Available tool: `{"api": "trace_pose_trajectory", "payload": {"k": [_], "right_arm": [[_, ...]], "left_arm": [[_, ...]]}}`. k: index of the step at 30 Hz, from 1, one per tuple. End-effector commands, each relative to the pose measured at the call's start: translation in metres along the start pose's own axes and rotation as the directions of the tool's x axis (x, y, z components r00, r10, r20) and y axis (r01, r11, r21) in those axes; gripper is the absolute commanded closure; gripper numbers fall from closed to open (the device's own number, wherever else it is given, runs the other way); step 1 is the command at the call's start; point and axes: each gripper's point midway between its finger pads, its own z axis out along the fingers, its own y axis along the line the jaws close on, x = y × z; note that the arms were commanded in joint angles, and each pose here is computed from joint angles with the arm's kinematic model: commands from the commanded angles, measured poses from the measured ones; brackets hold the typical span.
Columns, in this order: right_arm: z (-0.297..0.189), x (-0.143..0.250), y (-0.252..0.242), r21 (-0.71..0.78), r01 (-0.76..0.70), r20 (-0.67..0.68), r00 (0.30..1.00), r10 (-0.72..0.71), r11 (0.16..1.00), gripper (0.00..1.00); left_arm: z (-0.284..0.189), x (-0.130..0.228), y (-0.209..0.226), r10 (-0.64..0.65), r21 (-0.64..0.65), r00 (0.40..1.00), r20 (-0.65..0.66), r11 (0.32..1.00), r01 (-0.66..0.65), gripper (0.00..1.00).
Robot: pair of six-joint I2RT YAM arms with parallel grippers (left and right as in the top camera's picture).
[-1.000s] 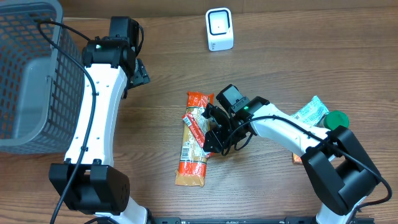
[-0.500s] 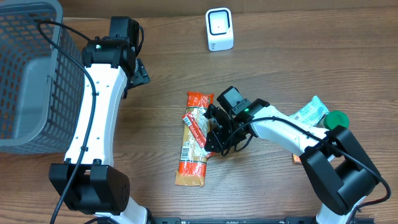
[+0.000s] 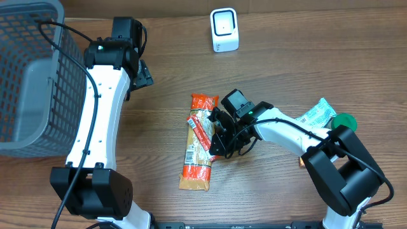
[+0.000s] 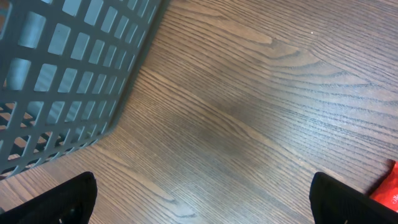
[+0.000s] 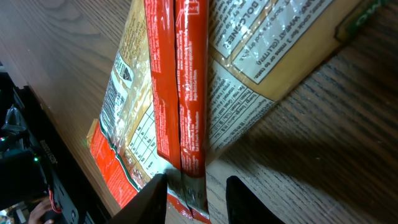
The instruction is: Scan the item barcode
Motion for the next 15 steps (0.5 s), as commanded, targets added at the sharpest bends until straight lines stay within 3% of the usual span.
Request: {"api": "trace_pose_trajectory", "payload": {"k": [1,8,15], "right_arm": [[0.002,0.003,0.001,-0.015,-0.008,-0.009,1.000,0.008,1.000,0.69],[0.001,-0.001,0.005,-0.036,-0.001,-0.001,1.000,0.001,0.999,0.96],[-0.031,-0.005,0.018,-0.031,0.094,0.056,0.994,-0.092,0.995,0.96]], "left_arm": [[-0.006,-0.003,-0.002,-0.006,0.012,1.000,0.018,1.000,0.006,0.00],[-0.006,-0.003,-0.002,-0.006,0.012,1.000,0.018,1.000,0.006,0.00],[-0.006,-0.003,-0.002,-0.006,0.012,1.000,0.018,1.000,0.006,0.00]]}}
